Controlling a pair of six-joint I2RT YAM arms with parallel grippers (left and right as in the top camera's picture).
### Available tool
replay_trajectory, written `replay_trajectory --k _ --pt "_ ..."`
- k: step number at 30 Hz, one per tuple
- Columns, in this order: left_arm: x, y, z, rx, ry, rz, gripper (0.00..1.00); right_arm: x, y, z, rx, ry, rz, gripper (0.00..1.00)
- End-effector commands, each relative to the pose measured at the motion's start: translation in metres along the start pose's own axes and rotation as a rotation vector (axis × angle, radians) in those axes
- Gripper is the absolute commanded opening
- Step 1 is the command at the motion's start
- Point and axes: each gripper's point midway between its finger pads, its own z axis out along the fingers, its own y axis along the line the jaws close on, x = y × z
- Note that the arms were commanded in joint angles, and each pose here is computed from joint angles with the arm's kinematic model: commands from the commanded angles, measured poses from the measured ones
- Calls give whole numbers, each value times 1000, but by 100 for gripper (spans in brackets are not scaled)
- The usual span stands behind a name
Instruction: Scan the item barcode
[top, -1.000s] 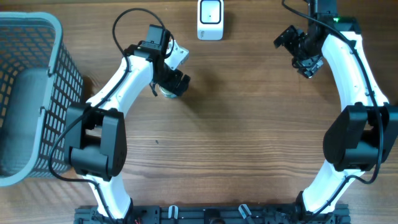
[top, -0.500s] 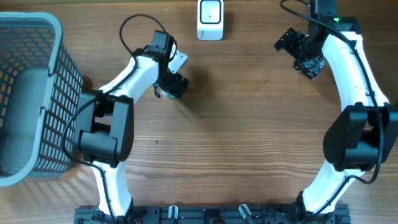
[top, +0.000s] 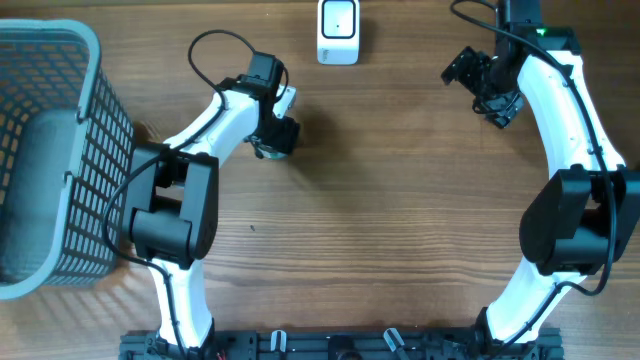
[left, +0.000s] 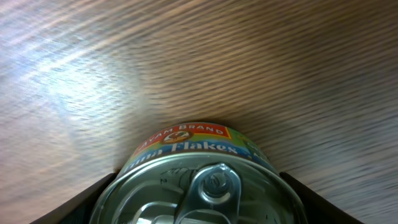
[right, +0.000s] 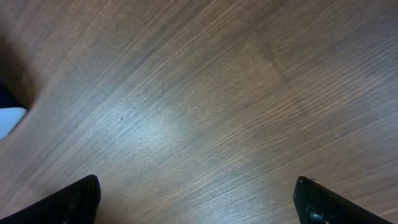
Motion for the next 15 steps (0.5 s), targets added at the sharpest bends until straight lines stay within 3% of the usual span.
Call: replay_trajectory --k 1,6,11,13,15 --pt "5 -57 9 78 19 -149 76 -2 -7 -3 47 -24 -26 100" --pt "-8 -126 8 133 -68 -155 79 2 -11 -3 63 -5 -58 100" --pt "-8 -155 7 60 -131 -160 79 7 -19 -4 101 14 -97 100" --pt "-6 -160 6 33 -142 -139 100 8 -21 -4 112 20 -115 100" --pt "-7 -160 2 31 -149 -136 100 8 -21 -4 111 22 -142 100"
